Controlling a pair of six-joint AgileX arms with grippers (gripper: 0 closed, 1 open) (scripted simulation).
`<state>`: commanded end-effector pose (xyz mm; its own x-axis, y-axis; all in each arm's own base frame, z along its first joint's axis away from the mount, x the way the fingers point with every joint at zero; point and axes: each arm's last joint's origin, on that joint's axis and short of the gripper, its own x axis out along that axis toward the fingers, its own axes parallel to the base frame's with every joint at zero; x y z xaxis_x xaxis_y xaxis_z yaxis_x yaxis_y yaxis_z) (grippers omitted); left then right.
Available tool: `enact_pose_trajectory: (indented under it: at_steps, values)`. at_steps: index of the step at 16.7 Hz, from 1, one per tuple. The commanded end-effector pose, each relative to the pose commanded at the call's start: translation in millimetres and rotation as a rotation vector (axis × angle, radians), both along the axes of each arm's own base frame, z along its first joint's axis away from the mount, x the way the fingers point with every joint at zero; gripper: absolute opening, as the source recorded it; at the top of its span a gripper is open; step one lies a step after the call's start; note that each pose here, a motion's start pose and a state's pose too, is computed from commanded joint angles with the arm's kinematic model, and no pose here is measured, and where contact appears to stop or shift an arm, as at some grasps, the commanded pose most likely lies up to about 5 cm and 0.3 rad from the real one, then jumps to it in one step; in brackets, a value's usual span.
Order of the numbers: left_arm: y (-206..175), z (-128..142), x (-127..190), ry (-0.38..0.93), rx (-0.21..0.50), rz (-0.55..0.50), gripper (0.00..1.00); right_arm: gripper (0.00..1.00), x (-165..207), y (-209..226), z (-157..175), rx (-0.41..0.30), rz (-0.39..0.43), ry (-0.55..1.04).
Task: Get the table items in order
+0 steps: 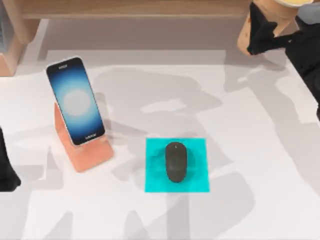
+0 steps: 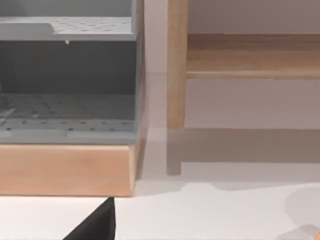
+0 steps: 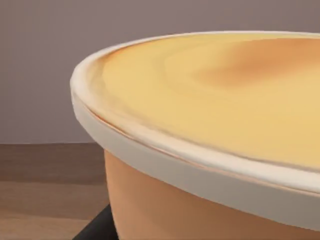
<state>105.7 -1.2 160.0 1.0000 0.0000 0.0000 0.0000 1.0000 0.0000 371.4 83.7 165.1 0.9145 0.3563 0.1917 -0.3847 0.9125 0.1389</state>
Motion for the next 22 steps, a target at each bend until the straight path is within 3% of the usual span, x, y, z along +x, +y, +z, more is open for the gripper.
enact_pose_trajectory:
  at_steps: [3,7,16,22]
  values:
    - [0.0,0.0,0.0,0.0,0.0,0.0,1.0,0.0,8.5,44.4,25.4,0.025,-0.003,0.005]
    - [0.0,0.0,0.0,0.0,0.0,0.0,1.0,0.0,25.4,72.1,54.5,0.004,-0.082,0.033]
    - [0.0,0.0,0.0,0.0,0.0,0.0,1.0,0.0,81.0,19.2,80.3,-0.154,-0.372,0.131]
    - [0.0,0.0,0.0,0.0,0.0,0.0,1.0,0.0,87.1,8.7,74.3,-0.183,-0.401,0.162]
